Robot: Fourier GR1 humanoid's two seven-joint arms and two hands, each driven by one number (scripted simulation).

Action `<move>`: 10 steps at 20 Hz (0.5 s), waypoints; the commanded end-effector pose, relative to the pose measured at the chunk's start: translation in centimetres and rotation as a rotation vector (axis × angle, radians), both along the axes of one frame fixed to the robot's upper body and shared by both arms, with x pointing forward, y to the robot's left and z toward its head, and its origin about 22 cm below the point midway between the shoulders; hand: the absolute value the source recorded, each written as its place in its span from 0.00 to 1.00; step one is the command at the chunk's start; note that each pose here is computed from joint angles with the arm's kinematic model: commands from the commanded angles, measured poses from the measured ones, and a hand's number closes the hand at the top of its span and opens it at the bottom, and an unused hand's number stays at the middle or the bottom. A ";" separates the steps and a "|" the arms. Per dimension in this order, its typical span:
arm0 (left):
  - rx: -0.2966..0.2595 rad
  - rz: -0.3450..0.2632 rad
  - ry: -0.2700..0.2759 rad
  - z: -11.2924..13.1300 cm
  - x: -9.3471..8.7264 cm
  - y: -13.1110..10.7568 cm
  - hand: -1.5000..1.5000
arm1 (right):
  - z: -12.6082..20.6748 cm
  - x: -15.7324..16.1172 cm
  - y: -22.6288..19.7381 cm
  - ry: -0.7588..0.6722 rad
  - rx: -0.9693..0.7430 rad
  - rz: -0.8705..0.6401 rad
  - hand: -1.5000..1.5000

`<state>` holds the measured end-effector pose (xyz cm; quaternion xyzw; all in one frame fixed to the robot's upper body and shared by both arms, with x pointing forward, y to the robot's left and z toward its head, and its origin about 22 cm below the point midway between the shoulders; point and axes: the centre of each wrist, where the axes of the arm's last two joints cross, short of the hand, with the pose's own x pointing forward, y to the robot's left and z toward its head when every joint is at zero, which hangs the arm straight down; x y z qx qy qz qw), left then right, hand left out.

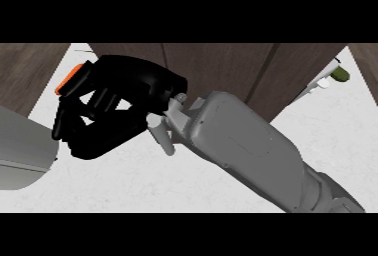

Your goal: Pick up the wine, place it into the cabinet and close the cabinet

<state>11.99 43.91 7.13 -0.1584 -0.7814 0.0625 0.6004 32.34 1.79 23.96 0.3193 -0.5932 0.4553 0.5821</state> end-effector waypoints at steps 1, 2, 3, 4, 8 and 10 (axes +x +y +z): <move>-0.012 0.001 -0.100 1.3 0.8 1.9 0.00 | -0.6 2.0 0.8 0.071 -0.114 0.127 1.00; -0.030 -0.002 -0.069 0.8 0.1 2.5 0.00 | -1.2 2.6 0.7 0.088 -0.110 0.132 1.00; -0.040 0.012 -0.083 1.2 0.6 1.7 0.00 | -1.9 3.2 0.2 0.109 -0.109 0.147 1.00; -0.023 0.025 -0.065 -1.0 -0.3 1.1 0.00 | -1.3 3.7 0.6 0.131 -0.096 0.154 1.00; -0.035 0.032 -0.079 0.4 0.5 1.8 0.00 | -2.5 6.3 -0.9 0.194 -0.021 0.160 1.00; -0.037 0.038 -0.066 0.1 -0.5 1.9 0.00 | -3.3 5.8 -0.5 0.216 0.000 0.182 1.00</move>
